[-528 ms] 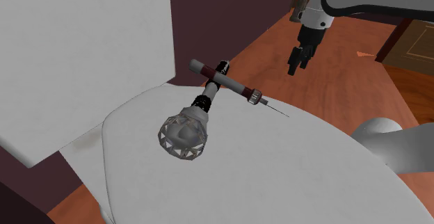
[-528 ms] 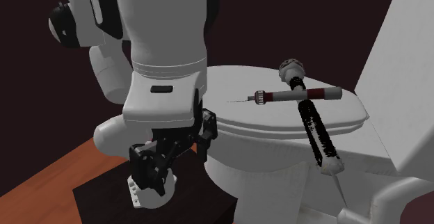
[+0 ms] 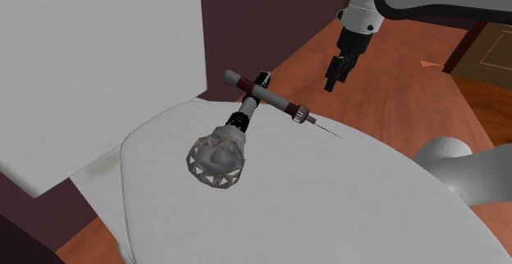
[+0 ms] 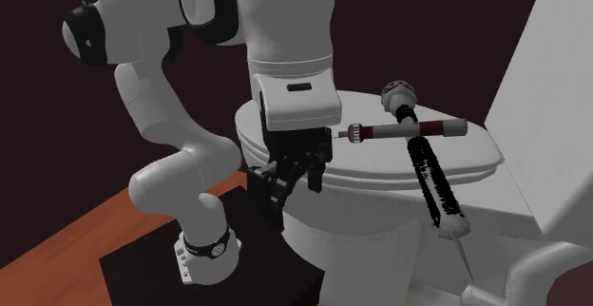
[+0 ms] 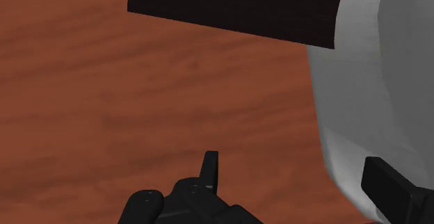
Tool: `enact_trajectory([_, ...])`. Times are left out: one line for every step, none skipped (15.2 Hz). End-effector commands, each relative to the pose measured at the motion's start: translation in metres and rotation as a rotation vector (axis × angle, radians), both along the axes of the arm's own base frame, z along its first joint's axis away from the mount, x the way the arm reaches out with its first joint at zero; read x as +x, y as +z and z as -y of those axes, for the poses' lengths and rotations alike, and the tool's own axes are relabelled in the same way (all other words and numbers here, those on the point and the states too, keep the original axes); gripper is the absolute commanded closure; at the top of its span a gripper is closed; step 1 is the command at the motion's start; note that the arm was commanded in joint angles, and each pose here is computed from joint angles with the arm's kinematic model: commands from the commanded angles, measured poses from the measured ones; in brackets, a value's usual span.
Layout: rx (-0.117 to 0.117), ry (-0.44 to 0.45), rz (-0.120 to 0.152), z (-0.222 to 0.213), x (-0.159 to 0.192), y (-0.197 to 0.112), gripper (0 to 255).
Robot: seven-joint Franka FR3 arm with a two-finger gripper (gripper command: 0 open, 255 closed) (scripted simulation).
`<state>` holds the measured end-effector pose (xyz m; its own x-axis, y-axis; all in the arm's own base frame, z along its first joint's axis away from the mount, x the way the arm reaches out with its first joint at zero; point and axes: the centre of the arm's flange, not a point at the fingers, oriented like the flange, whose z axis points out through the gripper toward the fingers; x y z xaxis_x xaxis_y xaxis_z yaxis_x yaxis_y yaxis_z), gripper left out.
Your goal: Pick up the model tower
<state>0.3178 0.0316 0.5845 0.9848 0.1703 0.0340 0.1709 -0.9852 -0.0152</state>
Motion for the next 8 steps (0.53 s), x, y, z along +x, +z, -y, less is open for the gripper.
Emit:
enact_trajectory([0.012, 0.036, 0.018, -0.025, 0.002, 0.005, 0])
enact_trajectory([0.017, 0.054, 0.027, -0.038, 0.001, 0.008, 0])
enact_trajectory([0.022, 0.072, 0.036, -0.050, 0.001, 0.010, 0])
enact_trajectory([0.027, 0.089, 0.045, -0.062, 0.000, 0.012, 0])
enact_trajectory([0.032, 0.107, 0.054, -0.074, -0.002, 0.014, 0])
enact_trajectory([0.038, 0.125, 0.063, -0.085, -0.003, 0.016, 0])
enact_trajectory([0.043, 0.143, 0.071, -0.097, -0.005, 0.019, 0])
enact_trajectory([0.048, 0.160, 0.080, -0.109, -0.007, 0.021, 0])
